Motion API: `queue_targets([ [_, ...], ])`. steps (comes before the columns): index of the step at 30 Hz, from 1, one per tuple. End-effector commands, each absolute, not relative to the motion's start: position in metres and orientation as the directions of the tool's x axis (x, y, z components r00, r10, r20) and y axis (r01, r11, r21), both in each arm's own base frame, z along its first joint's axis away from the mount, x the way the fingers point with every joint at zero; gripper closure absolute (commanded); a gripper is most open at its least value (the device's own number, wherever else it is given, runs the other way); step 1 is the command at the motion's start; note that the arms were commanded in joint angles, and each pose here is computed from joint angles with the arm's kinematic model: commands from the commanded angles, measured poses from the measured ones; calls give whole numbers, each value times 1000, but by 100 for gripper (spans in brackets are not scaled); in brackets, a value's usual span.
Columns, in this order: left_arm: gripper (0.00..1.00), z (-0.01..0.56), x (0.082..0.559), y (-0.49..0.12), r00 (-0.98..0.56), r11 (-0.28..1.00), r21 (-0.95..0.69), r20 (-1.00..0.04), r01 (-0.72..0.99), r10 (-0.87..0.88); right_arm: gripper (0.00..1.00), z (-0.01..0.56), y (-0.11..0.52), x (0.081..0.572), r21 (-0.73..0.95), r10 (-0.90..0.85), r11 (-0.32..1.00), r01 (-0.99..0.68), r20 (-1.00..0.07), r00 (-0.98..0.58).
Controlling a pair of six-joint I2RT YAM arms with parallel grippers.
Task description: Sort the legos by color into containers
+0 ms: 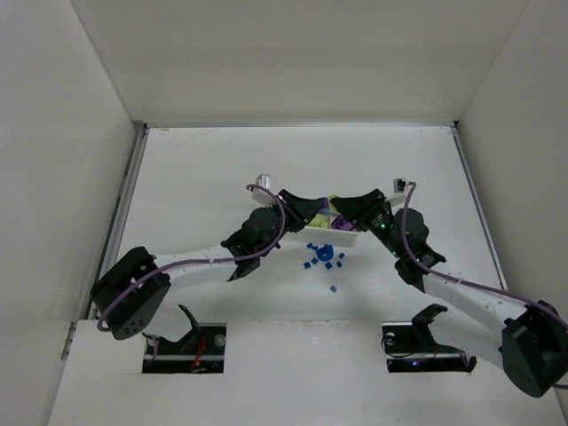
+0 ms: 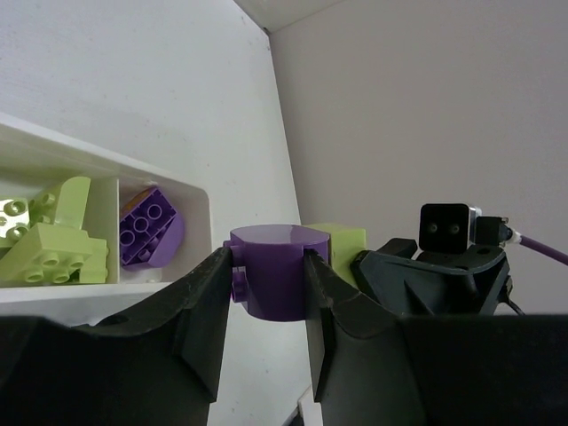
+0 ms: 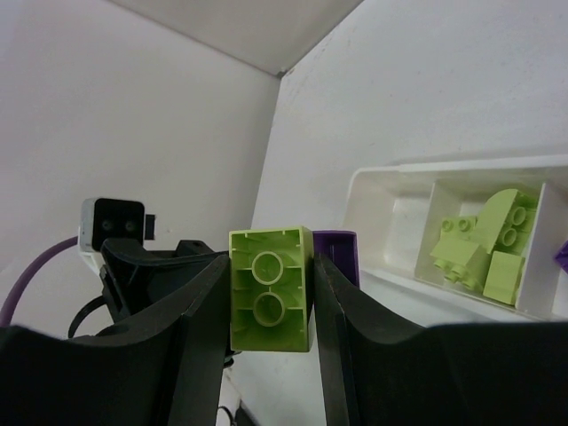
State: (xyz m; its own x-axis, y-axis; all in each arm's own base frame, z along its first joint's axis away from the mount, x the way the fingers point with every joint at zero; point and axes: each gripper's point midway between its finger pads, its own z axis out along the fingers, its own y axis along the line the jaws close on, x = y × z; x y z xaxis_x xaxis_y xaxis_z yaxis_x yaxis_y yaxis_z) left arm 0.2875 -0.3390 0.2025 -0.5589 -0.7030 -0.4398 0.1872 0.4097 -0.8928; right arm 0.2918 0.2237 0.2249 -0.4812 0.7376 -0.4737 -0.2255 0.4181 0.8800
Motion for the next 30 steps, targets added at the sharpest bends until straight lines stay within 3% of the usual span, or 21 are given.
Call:
queue_targets([
  [1,93,209,286,-332,-551,407,-883,-465,234,-693,74,274,223,287,892,773,314,-326,-440,-457],
  [12,92,213,294,-322,-525,431,-869,-491,243,-695,74,283,194,288,872,785,363,-329,-477,-397],
  [21,89,201,306,-384,-601,463,-841,-530,280,-598,74,245,144,292,789,745,583,-194,-614,-261],
  [30,86,148,323,-422,-656,559,-792,-561,247,-505,74,227,122,291,761,728,629,-157,-648,-225],
])
